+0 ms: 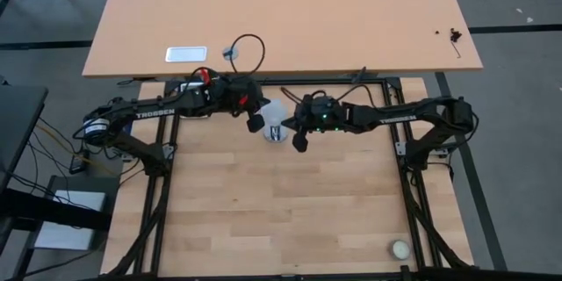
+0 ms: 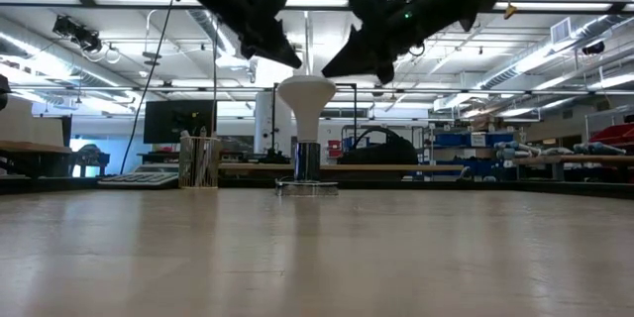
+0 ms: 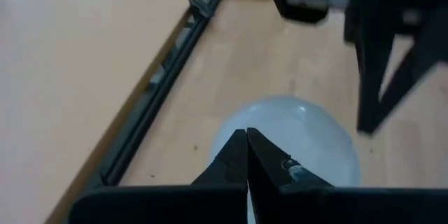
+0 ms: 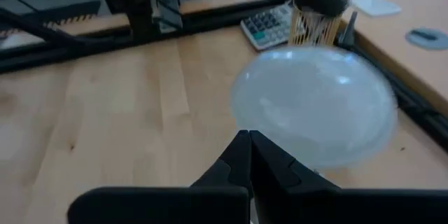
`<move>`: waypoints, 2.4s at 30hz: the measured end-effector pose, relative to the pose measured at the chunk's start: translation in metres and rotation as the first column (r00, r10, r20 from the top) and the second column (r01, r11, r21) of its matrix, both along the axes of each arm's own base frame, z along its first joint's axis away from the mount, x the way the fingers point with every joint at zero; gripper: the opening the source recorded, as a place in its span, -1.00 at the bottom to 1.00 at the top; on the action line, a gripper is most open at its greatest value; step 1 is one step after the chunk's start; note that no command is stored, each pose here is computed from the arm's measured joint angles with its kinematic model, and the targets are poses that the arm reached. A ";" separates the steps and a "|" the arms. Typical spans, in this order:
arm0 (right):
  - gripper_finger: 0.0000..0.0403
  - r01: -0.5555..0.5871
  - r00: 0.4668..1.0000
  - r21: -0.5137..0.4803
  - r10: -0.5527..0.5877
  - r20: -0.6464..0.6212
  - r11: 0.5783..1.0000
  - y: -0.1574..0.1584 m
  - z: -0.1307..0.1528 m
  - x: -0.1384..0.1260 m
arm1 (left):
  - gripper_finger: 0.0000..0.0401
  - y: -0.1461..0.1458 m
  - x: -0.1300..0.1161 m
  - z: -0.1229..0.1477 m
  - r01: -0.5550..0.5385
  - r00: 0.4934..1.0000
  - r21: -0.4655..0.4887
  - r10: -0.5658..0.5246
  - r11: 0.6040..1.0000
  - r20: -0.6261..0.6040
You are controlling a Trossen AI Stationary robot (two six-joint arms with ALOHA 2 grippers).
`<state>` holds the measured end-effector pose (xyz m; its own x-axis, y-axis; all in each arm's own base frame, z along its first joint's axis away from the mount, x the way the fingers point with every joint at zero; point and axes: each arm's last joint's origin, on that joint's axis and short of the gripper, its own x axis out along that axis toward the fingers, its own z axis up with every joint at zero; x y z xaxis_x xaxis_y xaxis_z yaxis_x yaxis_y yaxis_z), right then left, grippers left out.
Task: Screw lightbulb
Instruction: Remove the white lightbulb from the silver lamp
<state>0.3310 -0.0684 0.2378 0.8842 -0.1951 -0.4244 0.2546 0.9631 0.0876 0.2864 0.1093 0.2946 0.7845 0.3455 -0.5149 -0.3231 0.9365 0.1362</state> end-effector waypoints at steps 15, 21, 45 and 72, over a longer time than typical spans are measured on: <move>-0.94 0.043 0.999 0.009 -0.043 0.013 0.999 -0.005 -0.011 0.008 | -1.00 0.006 0.005 -0.017 0.020 0.996 -0.037 -0.024 0.999 -0.092; -0.94 0.096 0.995 0.026 -0.096 0.016 0.995 -0.013 -0.010 0.005 | -1.00 0.002 0.007 -0.019 0.019 0.993 -0.036 -0.024 0.999 -0.115; -0.93 0.302 0.953 0.004 -0.302 0.012 0.953 -0.047 0.005 -0.017 | -1.00 -0.007 0.012 -0.004 0.097 0.993 -0.064 -0.101 0.993 -0.059; -0.95 0.103 0.995 0.014 -0.103 -0.018 0.995 -0.020 -0.002 -0.005 | -1.00 0.031 0.008 -0.016 -0.003 0.995 -0.090 -0.006 0.996 -0.102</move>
